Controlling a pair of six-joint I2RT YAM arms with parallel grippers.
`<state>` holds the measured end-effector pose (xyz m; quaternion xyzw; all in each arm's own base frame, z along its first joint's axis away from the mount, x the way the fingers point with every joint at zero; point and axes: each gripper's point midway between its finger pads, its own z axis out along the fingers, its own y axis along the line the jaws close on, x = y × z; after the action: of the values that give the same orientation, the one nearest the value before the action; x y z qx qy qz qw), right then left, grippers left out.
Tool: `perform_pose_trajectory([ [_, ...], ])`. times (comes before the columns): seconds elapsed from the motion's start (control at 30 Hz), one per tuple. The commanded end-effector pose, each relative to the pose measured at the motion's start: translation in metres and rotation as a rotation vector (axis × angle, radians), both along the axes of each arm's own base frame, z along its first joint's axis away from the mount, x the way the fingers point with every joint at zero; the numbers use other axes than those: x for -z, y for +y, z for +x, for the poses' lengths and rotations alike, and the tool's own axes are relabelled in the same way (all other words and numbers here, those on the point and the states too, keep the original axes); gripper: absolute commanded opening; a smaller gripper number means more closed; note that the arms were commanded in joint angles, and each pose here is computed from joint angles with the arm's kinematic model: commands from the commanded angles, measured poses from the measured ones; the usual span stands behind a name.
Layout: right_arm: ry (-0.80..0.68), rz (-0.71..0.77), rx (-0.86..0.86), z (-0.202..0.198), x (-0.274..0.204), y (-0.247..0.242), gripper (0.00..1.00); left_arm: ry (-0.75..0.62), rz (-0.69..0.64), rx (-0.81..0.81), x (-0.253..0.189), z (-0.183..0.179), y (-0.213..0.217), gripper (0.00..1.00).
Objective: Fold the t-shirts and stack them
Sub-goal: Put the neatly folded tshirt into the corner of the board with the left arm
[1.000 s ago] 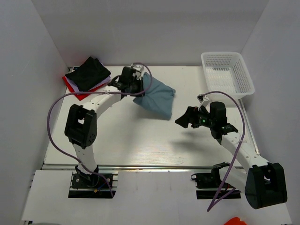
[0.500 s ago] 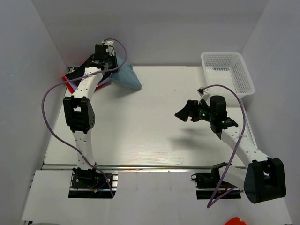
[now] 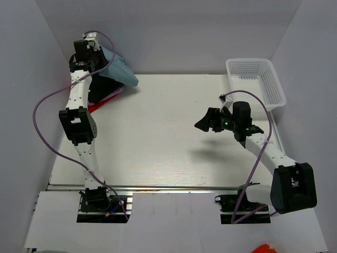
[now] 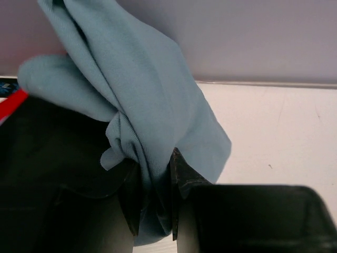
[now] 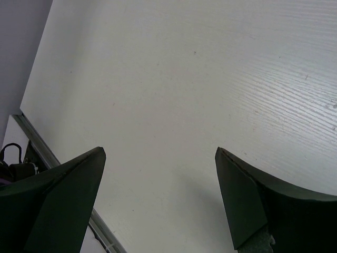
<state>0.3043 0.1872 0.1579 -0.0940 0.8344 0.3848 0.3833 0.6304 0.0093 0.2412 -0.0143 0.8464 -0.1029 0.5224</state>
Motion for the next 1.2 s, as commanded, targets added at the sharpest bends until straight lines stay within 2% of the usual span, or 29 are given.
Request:
perform_pose_trajectory([
  [0.0, -0.036, 0.035, -0.043, 0.010, -0.018, 0.008, 0.90, -0.233, 0.038, 0.021, -0.098, -0.005, 0.016, 0.00],
  [0.33, -0.039, 0.113, -0.164, 0.000, -0.022, 0.026, 0.90, -0.276, 0.060, -0.012, -0.109, -0.018, 0.066, 0.00],
  [0.4, -0.046, 0.119, -0.176, -0.001, -0.024, 0.027, 0.90, -0.255, 0.042, -0.021, -0.104, -0.026, 0.075, 0.00],
  [0.47, -0.053, 0.120, -0.183, -0.001, -0.025, 0.028, 0.90, -0.206, 0.036, -0.034, -0.075, -0.032, 0.076, 0.00],
  [0.5, -0.054, 0.121, -0.192, -0.003, -0.024, 0.028, 0.90, -0.234, 0.049, -0.059, -0.088, -0.044, 0.082, 0.00],
  [0.53, -0.055, 0.122, -0.196, -0.002, -0.024, 0.029, 0.90, -0.228, 0.041, -0.088, -0.082, -0.050, 0.084, 0.00],
  [0.57, -0.051, 0.124, -0.200, -0.003, -0.023, 0.029, 0.90, -0.192, 0.049, -0.162, -0.053, -0.058, 0.099, 0.00],
  [0.63, -0.046, 0.127, -0.213, -0.005, -0.021, 0.031, 0.90, -0.185, 0.054, -0.245, -0.037, -0.078, 0.106, 0.00],
  [0.67, -0.043, 0.128, -0.216, -0.005, -0.020, 0.031, 0.90, -0.185, 0.089, -0.343, -0.034, -0.084, 0.127, 0.00],
  [0.77, -0.041, 0.125, -0.219, -0.005, -0.019, 0.031, 0.90, -0.126, 0.092, -0.479, -0.010, -0.093, 0.151, 0.00],
  [0.93, -0.027, 0.125, -0.222, -0.004, -0.015, 0.032, 0.90, 0.020, 0.019, -0.624, 0.050, -0.112, 0.164, 0.00],
  [1.17, -0.013, 0.122, -0.207, -0.004, -0.010, 0.030, 0.90, 0.097, -0.017, -0.614, 0.102, -0.109, 0.159, 0.00],
])
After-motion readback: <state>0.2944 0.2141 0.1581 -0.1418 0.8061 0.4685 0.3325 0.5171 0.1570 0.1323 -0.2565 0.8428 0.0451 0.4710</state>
